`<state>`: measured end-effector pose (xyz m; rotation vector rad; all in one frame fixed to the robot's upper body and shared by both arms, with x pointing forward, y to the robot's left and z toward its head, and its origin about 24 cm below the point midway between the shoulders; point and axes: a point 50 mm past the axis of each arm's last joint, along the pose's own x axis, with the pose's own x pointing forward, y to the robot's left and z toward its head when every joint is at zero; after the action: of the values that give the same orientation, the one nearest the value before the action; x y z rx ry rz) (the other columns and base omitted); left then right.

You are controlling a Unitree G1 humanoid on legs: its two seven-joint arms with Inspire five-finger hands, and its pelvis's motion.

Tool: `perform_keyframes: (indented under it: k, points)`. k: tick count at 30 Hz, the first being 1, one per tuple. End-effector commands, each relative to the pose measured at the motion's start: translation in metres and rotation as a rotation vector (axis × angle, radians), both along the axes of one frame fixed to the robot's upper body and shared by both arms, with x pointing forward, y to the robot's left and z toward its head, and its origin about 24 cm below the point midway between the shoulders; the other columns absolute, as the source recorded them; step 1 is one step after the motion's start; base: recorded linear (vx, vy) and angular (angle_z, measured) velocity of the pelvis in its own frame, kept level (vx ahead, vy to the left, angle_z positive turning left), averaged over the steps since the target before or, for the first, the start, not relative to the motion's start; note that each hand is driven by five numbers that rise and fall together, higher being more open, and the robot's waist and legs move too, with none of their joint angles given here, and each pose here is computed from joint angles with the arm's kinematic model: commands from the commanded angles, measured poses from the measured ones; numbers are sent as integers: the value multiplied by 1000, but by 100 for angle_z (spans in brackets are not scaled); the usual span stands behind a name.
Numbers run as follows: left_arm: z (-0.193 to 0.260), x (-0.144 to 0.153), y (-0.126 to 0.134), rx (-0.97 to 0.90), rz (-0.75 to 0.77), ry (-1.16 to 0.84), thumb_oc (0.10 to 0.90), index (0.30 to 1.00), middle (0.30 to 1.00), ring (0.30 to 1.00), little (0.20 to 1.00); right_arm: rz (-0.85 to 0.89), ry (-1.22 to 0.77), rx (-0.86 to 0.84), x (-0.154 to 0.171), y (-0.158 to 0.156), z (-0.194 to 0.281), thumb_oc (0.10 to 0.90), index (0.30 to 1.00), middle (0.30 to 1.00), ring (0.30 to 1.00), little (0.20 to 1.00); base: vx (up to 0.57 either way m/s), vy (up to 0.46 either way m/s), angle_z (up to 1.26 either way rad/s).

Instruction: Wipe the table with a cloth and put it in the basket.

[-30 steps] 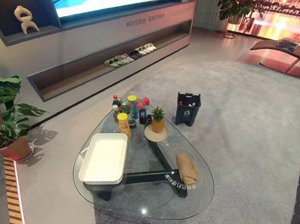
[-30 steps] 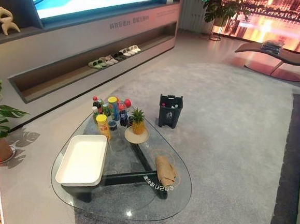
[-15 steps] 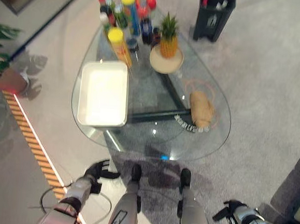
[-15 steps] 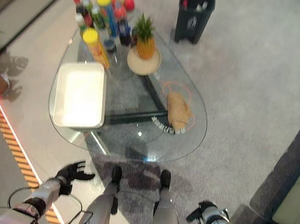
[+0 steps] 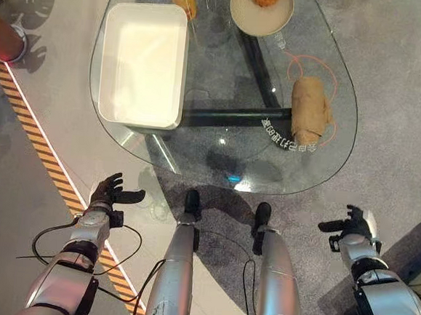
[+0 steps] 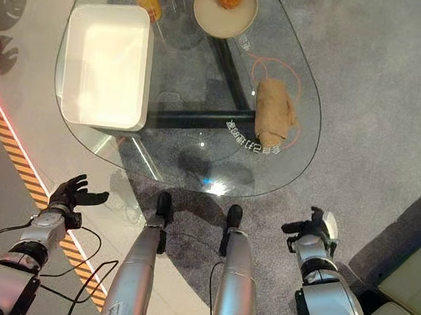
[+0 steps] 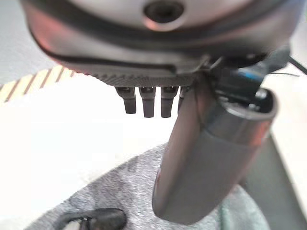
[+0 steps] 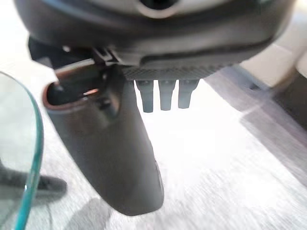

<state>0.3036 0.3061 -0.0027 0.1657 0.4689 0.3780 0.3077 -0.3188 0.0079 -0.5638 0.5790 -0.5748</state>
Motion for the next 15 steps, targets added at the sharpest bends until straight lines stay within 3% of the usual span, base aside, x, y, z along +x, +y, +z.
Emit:
perform_keyframes:
  k: [1,5,15]
  points:
    - [16,-10,34,67,118,-58,800,900,900,900,900,-144,-41,-65,-25,-34,2,800,900,900,900,900,0,0,0]
    - [19,-7,35,74,113,-52,800,900,900,900,900,-206,-227,-46,-13,-40,28,800,900,900,900,900,0,0,0]
    - [18,-8,37,66,119,-46,800,900,900,900,900,-276,-478,-3,3,-49,69,800,900,900,900,900,10,7,0]
